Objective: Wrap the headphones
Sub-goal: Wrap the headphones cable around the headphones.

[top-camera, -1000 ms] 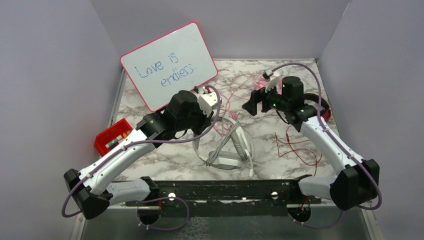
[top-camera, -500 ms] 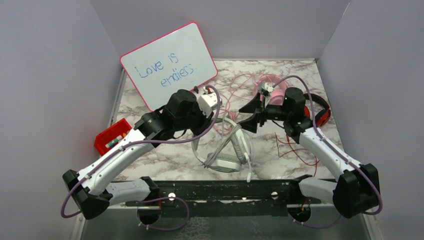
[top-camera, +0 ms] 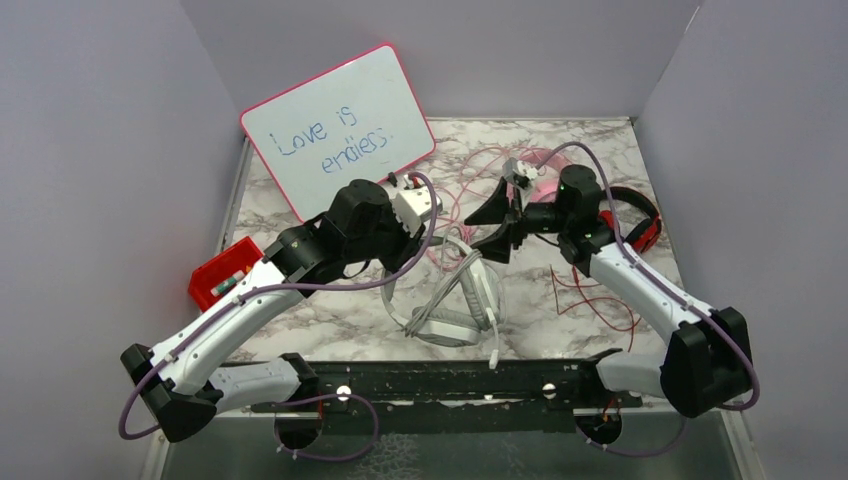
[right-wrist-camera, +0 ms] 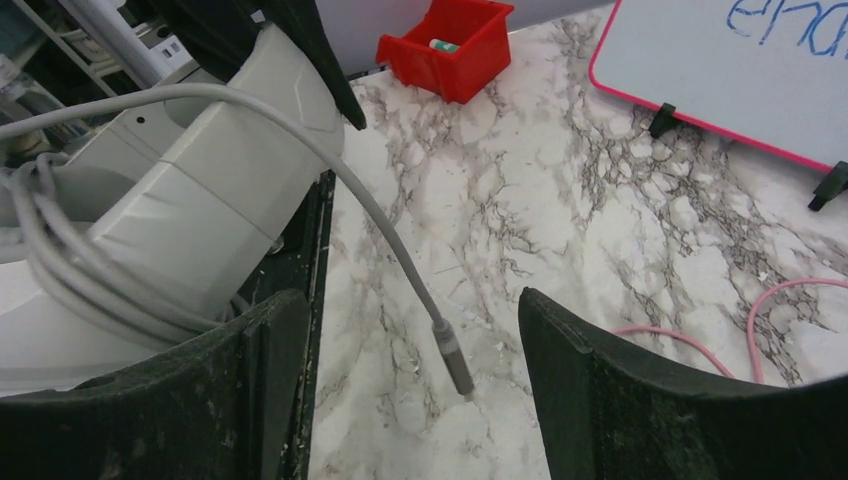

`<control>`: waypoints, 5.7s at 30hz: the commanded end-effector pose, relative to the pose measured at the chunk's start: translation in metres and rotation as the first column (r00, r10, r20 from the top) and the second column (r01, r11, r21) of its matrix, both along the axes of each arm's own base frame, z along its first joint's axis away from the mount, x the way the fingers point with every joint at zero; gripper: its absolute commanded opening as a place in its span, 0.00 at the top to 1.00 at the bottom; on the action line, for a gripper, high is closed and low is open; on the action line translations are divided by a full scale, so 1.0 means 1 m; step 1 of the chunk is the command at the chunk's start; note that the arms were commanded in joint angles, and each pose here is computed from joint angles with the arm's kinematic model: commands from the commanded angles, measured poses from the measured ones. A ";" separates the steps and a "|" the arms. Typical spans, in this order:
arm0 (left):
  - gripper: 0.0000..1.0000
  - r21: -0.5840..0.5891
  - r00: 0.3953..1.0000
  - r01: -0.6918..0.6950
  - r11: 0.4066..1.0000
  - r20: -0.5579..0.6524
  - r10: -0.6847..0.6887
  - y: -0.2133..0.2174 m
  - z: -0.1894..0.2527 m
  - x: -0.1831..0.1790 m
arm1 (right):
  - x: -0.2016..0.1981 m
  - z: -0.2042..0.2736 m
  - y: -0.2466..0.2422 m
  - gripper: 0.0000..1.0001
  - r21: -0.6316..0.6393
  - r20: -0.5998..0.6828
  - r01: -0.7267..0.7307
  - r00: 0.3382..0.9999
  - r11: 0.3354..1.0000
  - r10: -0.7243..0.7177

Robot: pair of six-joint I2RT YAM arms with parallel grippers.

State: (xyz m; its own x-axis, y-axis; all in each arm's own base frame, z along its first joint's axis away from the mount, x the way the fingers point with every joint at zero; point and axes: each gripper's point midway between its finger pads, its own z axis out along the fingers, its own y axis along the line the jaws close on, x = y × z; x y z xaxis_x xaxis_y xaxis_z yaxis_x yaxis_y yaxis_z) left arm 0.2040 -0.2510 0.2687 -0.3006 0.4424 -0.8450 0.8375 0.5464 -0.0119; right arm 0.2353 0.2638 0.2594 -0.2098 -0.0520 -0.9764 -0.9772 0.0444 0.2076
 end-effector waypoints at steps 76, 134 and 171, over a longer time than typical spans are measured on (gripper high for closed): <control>1.00 -0.240 0.792 0.289 0.927 0.604 -0.090 -0.035 0.116 0.015 | 0.084 0.029 0.055 0.99 -0.023 -0.444 0.240 0.867 0.970 -0.225; 1.00 -0.152 0.812 0.076 0.985 0.583 0.027 -0.017 0.105 0.053 | 0.025 0.052 0.028 0.99 -0.067 -0.861 0.321 0.459 0.945 -0.217; 1.00 -0.096 0.837 0.063 0.993 0.548 0.000 -0.004 0.106 0.043 | -0.009 0.067 0.005 0.31 0.009 -0.367 0.025 0.930 1.000 -0.020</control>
State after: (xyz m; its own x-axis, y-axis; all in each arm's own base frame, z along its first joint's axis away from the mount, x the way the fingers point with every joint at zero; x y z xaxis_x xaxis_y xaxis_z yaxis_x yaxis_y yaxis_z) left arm 0.2467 -0.2659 0.3413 0.2109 0.4151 -0.8850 0.7899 0.4609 0.4045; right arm 0.2422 0.2813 0.3077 -0.6615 0.0005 -0.7500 -0.7431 0.1347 0.6555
